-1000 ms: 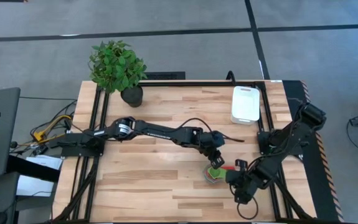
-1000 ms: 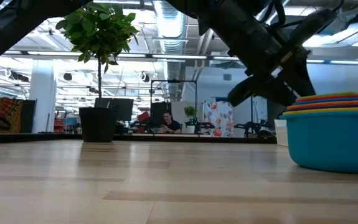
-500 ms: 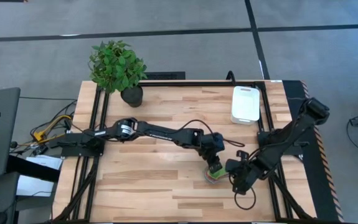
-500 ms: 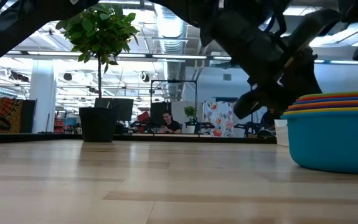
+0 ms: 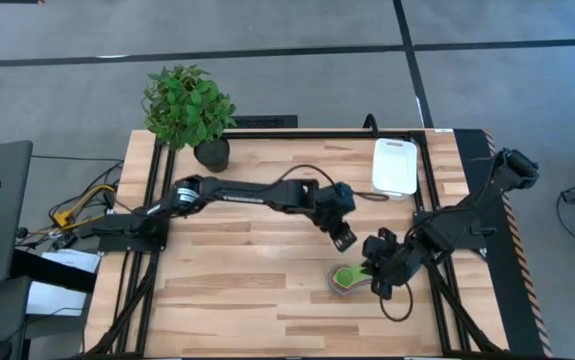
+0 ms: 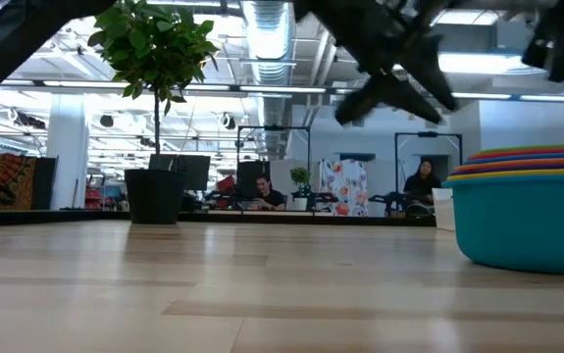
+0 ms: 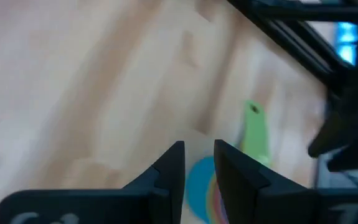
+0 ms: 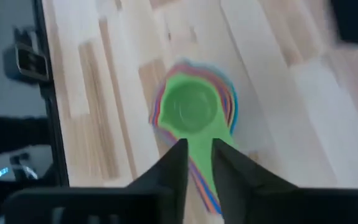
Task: Nest measuring cups in basket
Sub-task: Put the nested measuring cups into the white bin
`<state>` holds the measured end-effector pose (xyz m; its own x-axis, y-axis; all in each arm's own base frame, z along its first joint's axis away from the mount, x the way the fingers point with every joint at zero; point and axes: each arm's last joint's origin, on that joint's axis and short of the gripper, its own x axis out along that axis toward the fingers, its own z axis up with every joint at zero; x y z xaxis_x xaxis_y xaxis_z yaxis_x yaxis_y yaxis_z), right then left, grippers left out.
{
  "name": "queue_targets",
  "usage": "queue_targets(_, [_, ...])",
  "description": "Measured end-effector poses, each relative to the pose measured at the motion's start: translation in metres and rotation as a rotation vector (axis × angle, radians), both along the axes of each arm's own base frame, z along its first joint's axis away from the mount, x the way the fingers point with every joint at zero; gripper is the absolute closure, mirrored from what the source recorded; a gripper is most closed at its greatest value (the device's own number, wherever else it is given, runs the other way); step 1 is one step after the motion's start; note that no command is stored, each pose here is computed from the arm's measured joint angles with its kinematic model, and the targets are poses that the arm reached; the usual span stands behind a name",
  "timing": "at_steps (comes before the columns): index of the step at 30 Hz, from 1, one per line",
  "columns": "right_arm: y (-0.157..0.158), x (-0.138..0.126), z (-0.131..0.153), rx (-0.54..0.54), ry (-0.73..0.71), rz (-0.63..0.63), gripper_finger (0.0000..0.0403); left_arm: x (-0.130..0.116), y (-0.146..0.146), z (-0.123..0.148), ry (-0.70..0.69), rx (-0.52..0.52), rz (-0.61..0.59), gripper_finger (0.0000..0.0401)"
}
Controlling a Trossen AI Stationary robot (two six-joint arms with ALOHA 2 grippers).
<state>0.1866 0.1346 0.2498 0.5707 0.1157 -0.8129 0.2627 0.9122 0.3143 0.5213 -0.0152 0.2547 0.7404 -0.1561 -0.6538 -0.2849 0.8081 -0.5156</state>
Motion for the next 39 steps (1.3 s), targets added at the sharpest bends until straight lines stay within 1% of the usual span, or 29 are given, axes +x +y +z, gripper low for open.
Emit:
queue_targets(4, [0.0,0.01,0.001,-0.019,-0.066,0.039,0.025,-0.018,0.007,0.025,0.036,0.161,0.061,0.0328])
queue_targets(8, [0.012,0.027,-0.008,-0.004,-0.117,0.058,0.019,-0.032,0.015,0.03,0.134,0.265,0.076,0.0328])
queue_targets(10, [0.018,0.036,-0.014,-0.02,-0.14,0.08,0.0168,-0.039,0.019,0.032,0.185,0.322,0.069,0.0328])
queue_targets(12, [0.023,0.042,-0.02,-0.069,-0.104,0.095,0.0155,-0.045,0.024,0.035,0.226,0.367,0.03,0.0328])
queue_targets(15, [0.025,0.052,-0.021,-0.13,-0.019,0.05,0.0148,-0.051,0.029,0.038,0.26,0.42,-0.049,0.0328])
queue_targets(18, [0.02,0.061,-0.014,-0.158,0.057,-0.011,0.0147,-0.054,0.038,0.039,0.263,0.407,-0.102,0.0328])
queue_targets(20, [0.014,0.067,-0.007,-0.156,0.085,-0.052,0.0147,-0.057,0.045,0.039,0.268,0.397,-0.102,0.0328])
queue_targets(22, [0.005,0.071,-0.003,-0.12,0.117,-0.085,0.0147,-0.061,0.053,0.04,0.266,0.395,-0.084,0.0328])
queue_targets(25, [-0.011,0.075,0.001,-0.015,0.171,-0.088,0.0147,-0.067,0.064,0.037,0.263,0.374,-0.072,0.0328])
queue_targets(26, [-0.017,0.077,0.002,0.013,0.188,-0.075,0.0147,-0.071,0.066,0.035,0.266,0.366,-0.073,0.0328])
queue_targets(29, [-0.032,0.083,0.002,0.069,0.22,-0.013,0.0147,-0.083,0.071,0.036,0.211,0.346,-0.066,0.0328])
queue_targets(35, [-0.06,0.093,0.0,0.101,0.225,0.106,0.0147,-0.118,0.067,0.024,0.142,0.321,-0.064,0.0328])
queue_targets(38, [-0.068,0.095,0.0,0.103,0.218,0.169,0.0147,-0.137,0.059,0.016,0.136,0.29,-0.068,0.0328])
queue_targets(39, [-0.07,0.095,0.0,0.112,0.217,0.189,0.0146,-0.143,0.055,0.011,0.154,0.276,-0.065,0.0328])
